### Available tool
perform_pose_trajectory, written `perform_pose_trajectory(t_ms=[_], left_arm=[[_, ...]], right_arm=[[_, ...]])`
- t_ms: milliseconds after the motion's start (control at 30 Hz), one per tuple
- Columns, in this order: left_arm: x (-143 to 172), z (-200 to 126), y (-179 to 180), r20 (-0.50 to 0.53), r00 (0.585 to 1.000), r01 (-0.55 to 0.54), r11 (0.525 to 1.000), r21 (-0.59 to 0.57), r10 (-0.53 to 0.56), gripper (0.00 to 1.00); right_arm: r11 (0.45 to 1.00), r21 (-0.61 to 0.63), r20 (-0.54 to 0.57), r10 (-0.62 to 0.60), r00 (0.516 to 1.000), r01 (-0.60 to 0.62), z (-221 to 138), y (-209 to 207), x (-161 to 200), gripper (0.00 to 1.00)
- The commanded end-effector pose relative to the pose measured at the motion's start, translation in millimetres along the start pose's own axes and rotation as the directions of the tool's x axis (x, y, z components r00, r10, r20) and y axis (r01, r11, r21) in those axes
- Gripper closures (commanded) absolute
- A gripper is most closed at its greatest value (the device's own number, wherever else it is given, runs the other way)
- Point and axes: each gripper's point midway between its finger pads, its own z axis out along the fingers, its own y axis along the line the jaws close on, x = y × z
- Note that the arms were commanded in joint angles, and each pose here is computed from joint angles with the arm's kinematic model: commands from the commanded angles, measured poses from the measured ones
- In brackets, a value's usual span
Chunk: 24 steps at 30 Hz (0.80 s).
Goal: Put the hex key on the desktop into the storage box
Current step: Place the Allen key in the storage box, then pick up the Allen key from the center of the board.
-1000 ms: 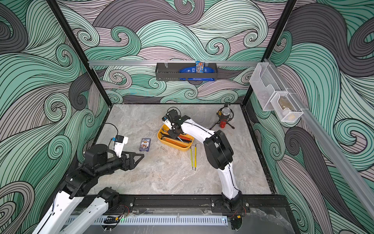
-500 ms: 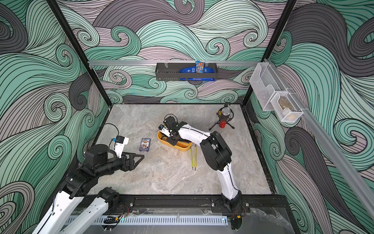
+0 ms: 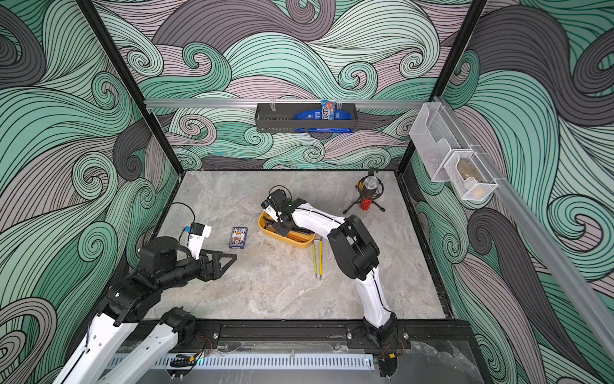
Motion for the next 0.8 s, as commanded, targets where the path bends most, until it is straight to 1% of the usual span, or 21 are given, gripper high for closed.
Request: perform_pose_trajectory(t_ms=[0, 100, 167, 233, 300, 400, 433, 500, 533, 600, 700, 767], left_arm=[[-6.6, -3.9, -6.7, 0.012, 1.000, -0.021, 1.000, 0.014, 0.021, 0.24], [-8.2, -4.9, -6.6, 0.019, 1.000, -0.024, 1.000, 0.010, 0.024, 0.24], [-9.2, -5.5, -6.6, 0.025, 0.999, -0.024, 1.000, 0.009, 0.024, 0.24], [-9.3, -5.4, -5.5, 0.027, 0.999, -0.024, 1.000, 0.003, 0.024, 0.24], [-9.7, -5.2, -4.8, 0.029, 0.999, -0.024, 1.000, -0.001, 0.024, 0.24], [-11.8, -5.3, -4.2, 0.037, 0.999, -0.023, 1.000, -0.005, 0.024, 0.24], [-11.6, -5.2, -4.0, 0.036, 0.999, -0.023, 1.000, -0.007, 0.024, 0.24], [-12.2, -4.7, -3.2, 0.037, 0.999, -0.023, 1.000, -0.011, 0.023, 0.24], [-12.5, -4.5, -2.9, 0.039, 0.999, -0.024, 1.000, -0.013, 0.024, 0.24], [-13.1, -4.7, -2.1, 0.043, 0.999, -0.021, 1.000, -0.017, 0.021, 0.24], [-12.6, -4.4, -1.3, 0.044, 0.999, -0.021, 1.000, -0.019, 0.021, 0.24], [-11.7, -4.1, -0.8, 0.043, 0.999, -0.017, 1.000, -0.020, 0.018, 0.24]], right_arm=[[0.986, 0.061, 0.140, 0.148, 0.979, -0.158, -48.8, -30.6, -30.9, 0.89], [0.960, 0.061, 0.209, 0.254, 0.944, -0.272, -77.1, -49.2, -33.2, 0.85], [0.929, 0.055, 0.238, 0.344, 0.908, -0.367, -93.3, -62.5, -27.7, 0.85], [0.879, 0.060, 0.257, 0.445, 0.858, -0.474, -106.2, -79.1, -14.1, 0.85], [0.810, 0.063, 0.264, 0.550, 0.793, -0.583, -115.9, -96.2, 8.4, 0.86], [0.720, 0.048, 0.256, 0.661, 0.705, -0.692, -125.3, -111.4, 44.9, 0.85], [0.701, 0.044, 0.250, 0.682, 0.687, -0.712, -127.0, -113.0, 55.4, 0.83], [0.662, 0.054, 0.250, 0.716, 0.652, -0.748, -133.6, -116.8, 78.8, 0.67], [0.646, 0.064, 0.246, 0.728, 0.640, -0.760, -135.4, -117.4, 89.8, 0.61], [0.601, 0.094, 0.239, 0.760, 0.604, -0.793, -140.8, -119.4, 113.2, 0.53], [0.530, 0.133, 0.177, 0.819, 0.547, -0.837, -135.0, -112.7, 149.4, 0.52], [0.496, 0.148, 0.119, 0.850, 0.513, -0.856, -124.8, -103.2, 169.8, 0.54]])
